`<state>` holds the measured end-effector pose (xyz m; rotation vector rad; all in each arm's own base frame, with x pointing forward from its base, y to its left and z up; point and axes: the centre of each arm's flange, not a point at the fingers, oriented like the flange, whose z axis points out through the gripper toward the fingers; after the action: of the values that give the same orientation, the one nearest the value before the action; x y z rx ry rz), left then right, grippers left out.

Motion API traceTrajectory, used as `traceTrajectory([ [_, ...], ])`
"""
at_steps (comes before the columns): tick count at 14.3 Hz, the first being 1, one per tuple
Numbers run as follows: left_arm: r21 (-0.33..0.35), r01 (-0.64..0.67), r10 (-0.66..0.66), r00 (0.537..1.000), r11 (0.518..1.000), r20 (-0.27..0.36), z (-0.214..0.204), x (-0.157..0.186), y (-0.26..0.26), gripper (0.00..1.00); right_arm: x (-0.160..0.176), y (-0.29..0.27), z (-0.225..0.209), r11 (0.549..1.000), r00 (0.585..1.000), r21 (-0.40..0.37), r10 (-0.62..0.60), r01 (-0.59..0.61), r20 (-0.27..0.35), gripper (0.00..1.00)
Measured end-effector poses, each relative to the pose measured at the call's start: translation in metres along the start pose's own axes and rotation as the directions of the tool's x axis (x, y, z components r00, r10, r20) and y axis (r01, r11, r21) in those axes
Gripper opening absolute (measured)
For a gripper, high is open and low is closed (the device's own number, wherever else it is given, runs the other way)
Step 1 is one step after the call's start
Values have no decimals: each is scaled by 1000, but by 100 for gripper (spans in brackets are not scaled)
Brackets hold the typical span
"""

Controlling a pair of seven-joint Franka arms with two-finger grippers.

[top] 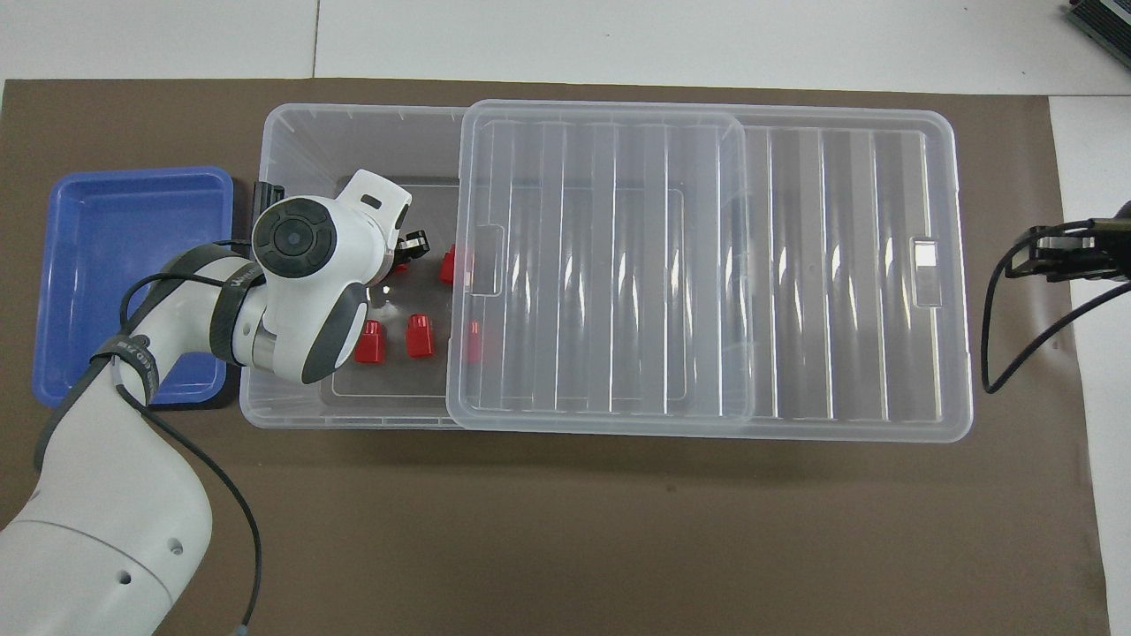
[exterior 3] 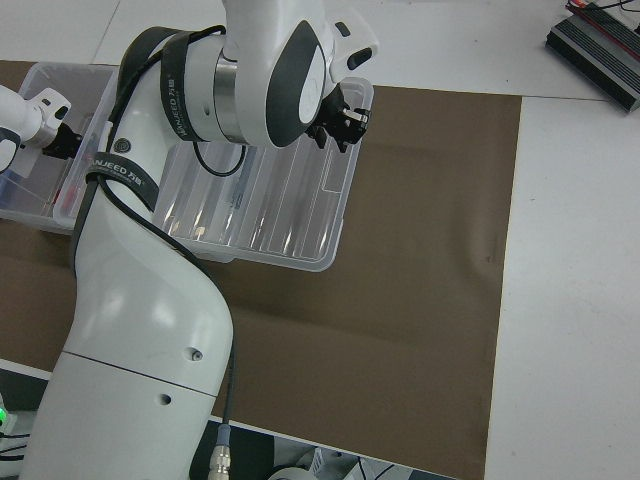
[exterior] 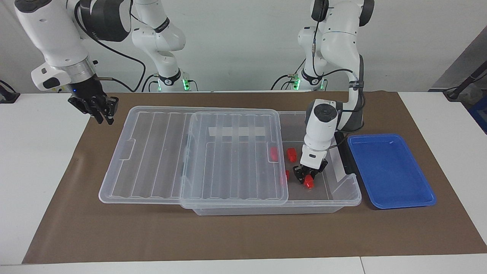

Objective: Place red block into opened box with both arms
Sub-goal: 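Lower the red block into the clear box and open the left gripper, then withdraw the left gripper while the right gripper grasps the lid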

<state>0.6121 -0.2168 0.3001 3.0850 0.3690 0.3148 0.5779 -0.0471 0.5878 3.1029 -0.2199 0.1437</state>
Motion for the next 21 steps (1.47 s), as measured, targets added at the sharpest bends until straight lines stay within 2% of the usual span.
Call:
traceTrajectory([
  [1, 2, 0, 0, 1000, 1000, 2, 1, 0, -1, 78, 6, 4, 8, 1000, 1000, -1, 5, -5, -7, 33],
  [2, 3, 1, -1, 1000, 1000, 3, 2, 0, -1, 81, 10, 7, 14, 1000, 1000, -2, 4, -4, -12, 34],
  [7, 6, 10, -10, 1000, 1000, -2, 0, 5, -5, 82, 29, 21, 42, 1000, 999, -1, 3, -3, -40, 31],
  [8, 8, 10, -10, 1000, 1000, -1, -3, 7, -4, 82, 32, 24, 47, 1000, 999, 0, 7, -7, -47, 26],
  [9, 12, 12, -12, 1000, 1000, 1, -7, 10, -3, 82, 34, 26, 52, 1000, 999, 0, 7, -7, -52, 26],
  [11, 17, 17, -17, 1000, 1000, 4, -18, 18, 0, 82, 36, 29, 63, 1000, 998, -1, 8, -8, -61, 13],
  [12, 20, 21, -21, 1000, 1000, 4, -23, 21, 1, 83, 37, 31, 71, 1000, 998, -2, 6, -7, -62, 13],
  [13, 23, 25, -26, 1000, 999, 6, -28, 24, 2, 83, 37, 33, 77, 1000, 998, -2, 6, -6, -63, 3],
  [14, 21, 38, -38, 999, 999, 9, -34, 26, 2, 83, 38, 35, 82, 1000, 998, -3, 5, -5, -66, 1],
  [16, 9, 73, -73, 997, 997, 22, -56, 31, 0, 85, 38, 36, 88, 1000, 998, -4, 5, -5, -68, 1],
  [20, 34, 106, -108, 992, 994, 62, -120, 34, -17, 90, 38, 36, 94, 1000, 998, -4, 4, -5, -61, 1],
  [21, 48, 108, -111, 991, 993, 76, -135, 35, -19, 96, 38, 36, 97, 1000, 998, -4, 4, -4, -57, 1],
])
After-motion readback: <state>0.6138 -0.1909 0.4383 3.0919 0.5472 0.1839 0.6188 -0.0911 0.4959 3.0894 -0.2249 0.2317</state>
